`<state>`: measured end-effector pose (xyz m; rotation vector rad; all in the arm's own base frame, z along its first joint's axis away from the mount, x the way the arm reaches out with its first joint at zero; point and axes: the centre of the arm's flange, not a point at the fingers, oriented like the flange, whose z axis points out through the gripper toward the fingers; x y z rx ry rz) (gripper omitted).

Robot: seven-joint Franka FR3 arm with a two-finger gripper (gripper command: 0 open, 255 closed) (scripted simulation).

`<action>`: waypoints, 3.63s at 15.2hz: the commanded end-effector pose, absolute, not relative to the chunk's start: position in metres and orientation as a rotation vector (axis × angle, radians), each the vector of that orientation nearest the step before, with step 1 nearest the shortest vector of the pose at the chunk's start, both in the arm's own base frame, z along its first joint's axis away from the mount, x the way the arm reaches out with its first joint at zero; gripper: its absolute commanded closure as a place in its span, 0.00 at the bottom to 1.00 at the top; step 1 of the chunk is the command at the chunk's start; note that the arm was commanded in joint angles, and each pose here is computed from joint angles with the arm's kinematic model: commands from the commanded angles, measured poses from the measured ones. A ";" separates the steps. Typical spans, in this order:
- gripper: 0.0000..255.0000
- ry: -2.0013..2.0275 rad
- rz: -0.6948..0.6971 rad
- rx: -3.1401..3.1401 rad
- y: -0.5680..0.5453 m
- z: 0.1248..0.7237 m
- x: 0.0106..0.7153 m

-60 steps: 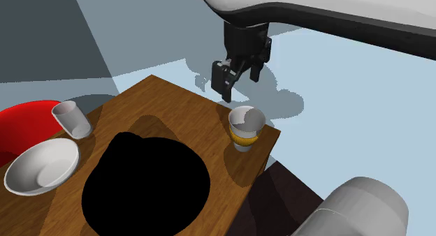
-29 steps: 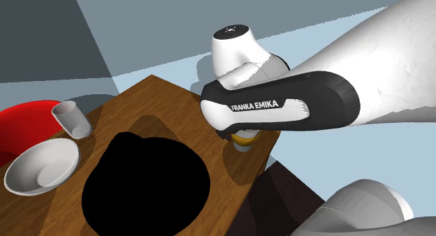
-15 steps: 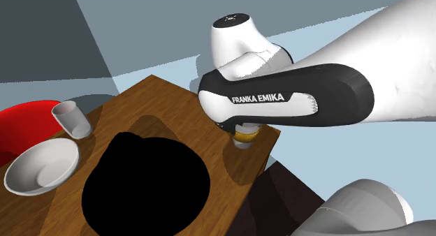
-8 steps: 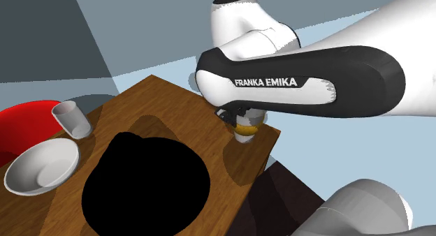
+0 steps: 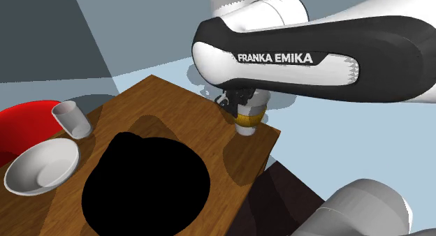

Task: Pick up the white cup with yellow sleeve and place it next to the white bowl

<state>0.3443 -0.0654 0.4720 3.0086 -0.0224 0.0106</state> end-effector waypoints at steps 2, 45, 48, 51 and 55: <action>1.00 -0.022 0.011 3.008 -0.065 0.488 0.345; 1.00 -0.022 0.011 3.008 0.229 0.553 0.408; 1.00 -0.022 0.011 3.008 0.267 0.548 0.416; 1.00 -0.022 0.011 3.008 0.305 0.542 0.425; 1.00 -0.022 0.011 3.008 0.357 0.536 0.436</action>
